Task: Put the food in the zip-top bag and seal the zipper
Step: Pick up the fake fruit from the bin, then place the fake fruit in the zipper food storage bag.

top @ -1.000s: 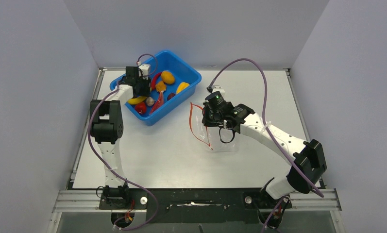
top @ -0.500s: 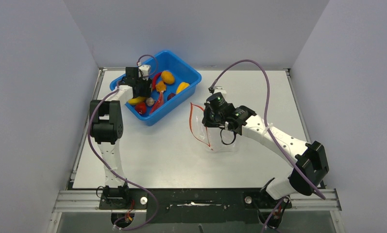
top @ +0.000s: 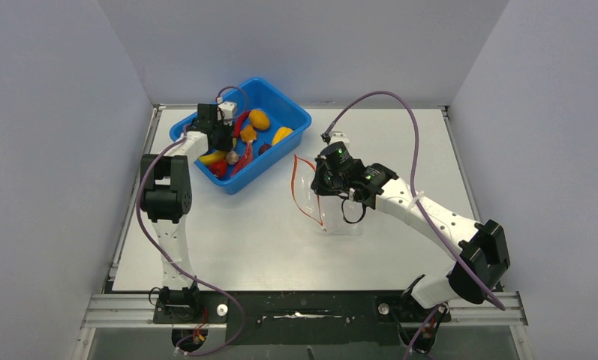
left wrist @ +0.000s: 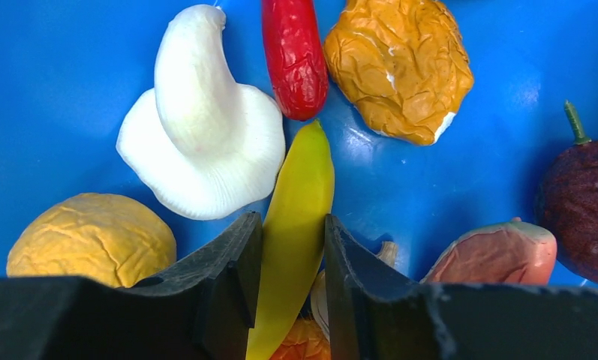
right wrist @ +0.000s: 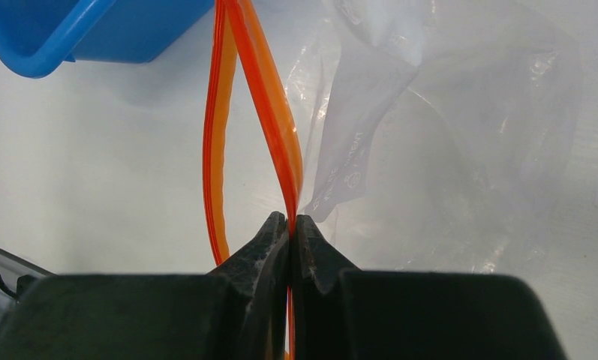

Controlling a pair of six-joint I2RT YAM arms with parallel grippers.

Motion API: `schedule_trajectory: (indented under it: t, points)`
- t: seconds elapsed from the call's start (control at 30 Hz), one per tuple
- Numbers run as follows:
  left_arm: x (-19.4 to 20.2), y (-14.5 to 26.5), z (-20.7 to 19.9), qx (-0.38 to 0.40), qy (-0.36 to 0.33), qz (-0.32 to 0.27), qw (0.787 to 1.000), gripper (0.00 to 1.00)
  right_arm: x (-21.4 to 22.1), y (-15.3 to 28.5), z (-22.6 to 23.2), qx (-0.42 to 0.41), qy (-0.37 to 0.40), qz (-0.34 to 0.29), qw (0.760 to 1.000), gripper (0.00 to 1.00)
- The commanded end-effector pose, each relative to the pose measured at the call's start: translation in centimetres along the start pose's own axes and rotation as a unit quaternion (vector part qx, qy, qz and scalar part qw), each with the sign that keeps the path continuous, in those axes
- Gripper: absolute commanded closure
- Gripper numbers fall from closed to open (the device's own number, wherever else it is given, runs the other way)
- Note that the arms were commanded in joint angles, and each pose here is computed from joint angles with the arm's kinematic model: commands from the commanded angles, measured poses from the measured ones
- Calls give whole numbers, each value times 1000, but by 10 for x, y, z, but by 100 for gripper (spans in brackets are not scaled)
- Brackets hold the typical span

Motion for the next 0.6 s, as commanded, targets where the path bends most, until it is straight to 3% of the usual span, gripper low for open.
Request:
schedule_trajectory:
  t: [0.0,0.57]
  points:
    - [-43,33,-14,-2,4,-53,999,83,-28,18,10,-28,-14,-56,998,100]
    - [-86,121,-32,-23,73,-147,986,96,-18,19,22,-64,-45,-58,995,100]
Point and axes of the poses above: each gripper's point midway between its finger pads, its own y axis back along the fingers, its own z axis along the line the jaws close on, x = y × z, the point moved 3 cm from there along y, back along the fingers, and after that the axes turned 14 degrees about y, right-handed, at the moved point
